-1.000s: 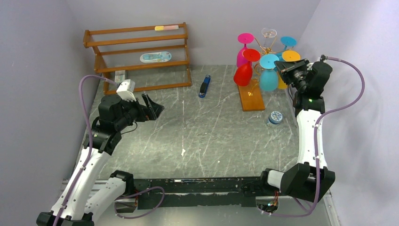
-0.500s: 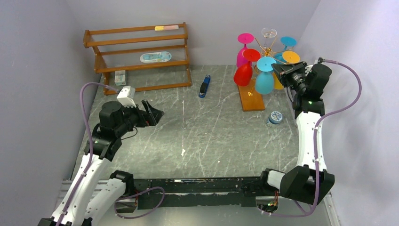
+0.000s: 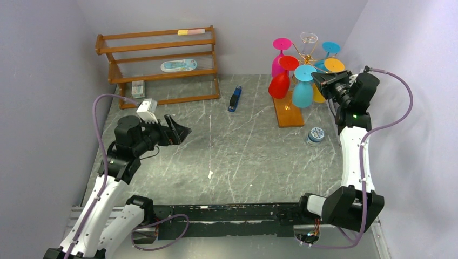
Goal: Take the wine glass off the wine glass rack
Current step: Pick up the wine glass from the wine rack.
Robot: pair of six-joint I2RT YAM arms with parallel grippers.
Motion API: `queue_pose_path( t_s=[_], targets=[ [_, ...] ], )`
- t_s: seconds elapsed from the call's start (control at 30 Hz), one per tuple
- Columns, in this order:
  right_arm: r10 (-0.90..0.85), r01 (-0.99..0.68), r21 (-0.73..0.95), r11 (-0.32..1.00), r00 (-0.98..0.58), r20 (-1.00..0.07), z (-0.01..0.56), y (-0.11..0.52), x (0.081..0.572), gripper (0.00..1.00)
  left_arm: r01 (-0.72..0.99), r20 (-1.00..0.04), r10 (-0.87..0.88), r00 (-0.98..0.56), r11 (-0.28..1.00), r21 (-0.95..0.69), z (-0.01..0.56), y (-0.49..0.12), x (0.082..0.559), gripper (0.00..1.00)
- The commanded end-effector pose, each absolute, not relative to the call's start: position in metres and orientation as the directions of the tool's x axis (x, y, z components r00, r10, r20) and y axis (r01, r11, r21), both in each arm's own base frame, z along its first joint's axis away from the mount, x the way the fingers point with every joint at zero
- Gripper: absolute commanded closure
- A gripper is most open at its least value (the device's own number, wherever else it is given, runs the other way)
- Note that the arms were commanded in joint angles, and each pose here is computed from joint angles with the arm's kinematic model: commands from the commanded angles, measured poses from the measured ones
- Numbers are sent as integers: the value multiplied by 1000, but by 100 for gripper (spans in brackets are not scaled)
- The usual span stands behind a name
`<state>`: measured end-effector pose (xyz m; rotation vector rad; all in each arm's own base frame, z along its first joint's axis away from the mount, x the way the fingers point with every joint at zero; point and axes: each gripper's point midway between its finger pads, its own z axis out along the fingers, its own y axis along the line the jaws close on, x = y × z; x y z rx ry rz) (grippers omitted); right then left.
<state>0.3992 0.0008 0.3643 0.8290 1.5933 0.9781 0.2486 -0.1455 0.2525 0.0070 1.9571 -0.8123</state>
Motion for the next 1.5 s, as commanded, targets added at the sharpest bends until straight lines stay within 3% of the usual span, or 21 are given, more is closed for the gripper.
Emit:
queue_pose_path(
  t_s=[0.0,0.37,0.57,0.9,1.47],
  targets=[
    [904,0,921,389,-193,-382,383,-1,404,100,342,-822,-312,-476,796,-500,268,-140,248,0],
    [921,43,924,379,-116,-373,383,-14,407,100,319,-826,-320,-464,810,-492,272,-134,247,0],
    [967,31,969,245,-76,-243,383,-13,409,100,306,-834,-311,-455,826,-474,273,-130,251,0],
    [959,63,957,284,-27,-282,387,-19,414,100,278,-850,-295,-437,854,-439,275,-121,250,0],
    [970,118,966,230,57,-237,374,-1,423,100,290,-843,-295,-450,845,-450,277,-125,250,0]
  ],
)
